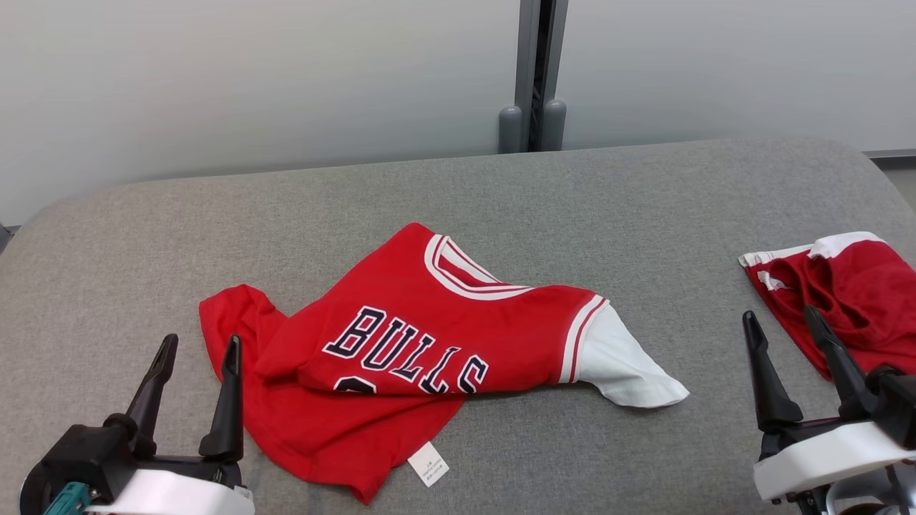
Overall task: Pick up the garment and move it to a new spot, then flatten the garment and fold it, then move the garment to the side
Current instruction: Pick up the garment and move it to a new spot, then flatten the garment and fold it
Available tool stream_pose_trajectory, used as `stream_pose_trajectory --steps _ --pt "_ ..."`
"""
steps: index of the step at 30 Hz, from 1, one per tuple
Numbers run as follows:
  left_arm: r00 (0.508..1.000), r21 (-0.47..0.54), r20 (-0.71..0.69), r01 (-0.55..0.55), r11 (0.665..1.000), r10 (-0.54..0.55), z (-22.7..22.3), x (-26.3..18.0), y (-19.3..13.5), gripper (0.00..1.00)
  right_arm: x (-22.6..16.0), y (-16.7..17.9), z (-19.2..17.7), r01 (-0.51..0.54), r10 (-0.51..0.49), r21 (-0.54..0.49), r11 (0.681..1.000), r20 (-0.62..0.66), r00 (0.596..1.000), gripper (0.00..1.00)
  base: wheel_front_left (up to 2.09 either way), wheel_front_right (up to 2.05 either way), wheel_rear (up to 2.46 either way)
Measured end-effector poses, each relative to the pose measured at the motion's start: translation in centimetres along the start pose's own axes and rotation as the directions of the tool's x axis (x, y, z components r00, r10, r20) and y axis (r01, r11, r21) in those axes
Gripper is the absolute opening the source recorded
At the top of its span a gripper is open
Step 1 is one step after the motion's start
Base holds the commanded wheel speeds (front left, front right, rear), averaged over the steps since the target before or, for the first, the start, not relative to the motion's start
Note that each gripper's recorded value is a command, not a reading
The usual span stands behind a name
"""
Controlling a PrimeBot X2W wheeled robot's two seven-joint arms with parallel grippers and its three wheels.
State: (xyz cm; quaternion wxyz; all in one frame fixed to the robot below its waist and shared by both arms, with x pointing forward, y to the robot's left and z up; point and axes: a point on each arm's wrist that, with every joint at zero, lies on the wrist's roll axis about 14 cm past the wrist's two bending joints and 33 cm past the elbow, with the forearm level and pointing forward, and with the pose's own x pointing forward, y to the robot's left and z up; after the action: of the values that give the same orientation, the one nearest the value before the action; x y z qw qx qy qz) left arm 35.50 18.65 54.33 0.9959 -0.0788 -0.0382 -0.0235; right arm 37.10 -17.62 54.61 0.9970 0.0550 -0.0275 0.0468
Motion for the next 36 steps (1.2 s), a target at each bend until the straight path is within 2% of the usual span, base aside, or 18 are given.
stream_pose_trajectory --steps 13,19,27,36 --pt "1.000 0.005 -0.019 0.001 1.000 -0.001 -0.3 0.0 -0.3 1.00 0.2 0.0 -0.4 0.001 -0.001 0.007 1.000 -0.011 1.000 1.00 0.00 0.00 0.00" --pt "0.993 -0.010 -0.108 0.041 0.999 -0.042 -2.5 0.1 -1.8 1.00 1.1 0.2 -1.1 -0.005 0.006 0.012 1.000 -0.032 0.999 1.00 0.00 0.00 0.00" --pt "0.949 -0.107 -0.304 0.058 0.993 -0.088 -8.7 -0.9 -3.5 1.00 2.9 0.7 -3.3 -0.023 0.025 0.024 0.999 -0.086 0.996 1.00 0.00 0.00 0.00" --pt "0.842 -0.197 -0.533 -0.023 0.980 -0.087 -15.8 -3.5 -3.7 1.00 5.1 1.1 -6.0 -0.038 0.043 0.039 0.999 -0.139 0.989 1.00 0.00 0.00 0.00"
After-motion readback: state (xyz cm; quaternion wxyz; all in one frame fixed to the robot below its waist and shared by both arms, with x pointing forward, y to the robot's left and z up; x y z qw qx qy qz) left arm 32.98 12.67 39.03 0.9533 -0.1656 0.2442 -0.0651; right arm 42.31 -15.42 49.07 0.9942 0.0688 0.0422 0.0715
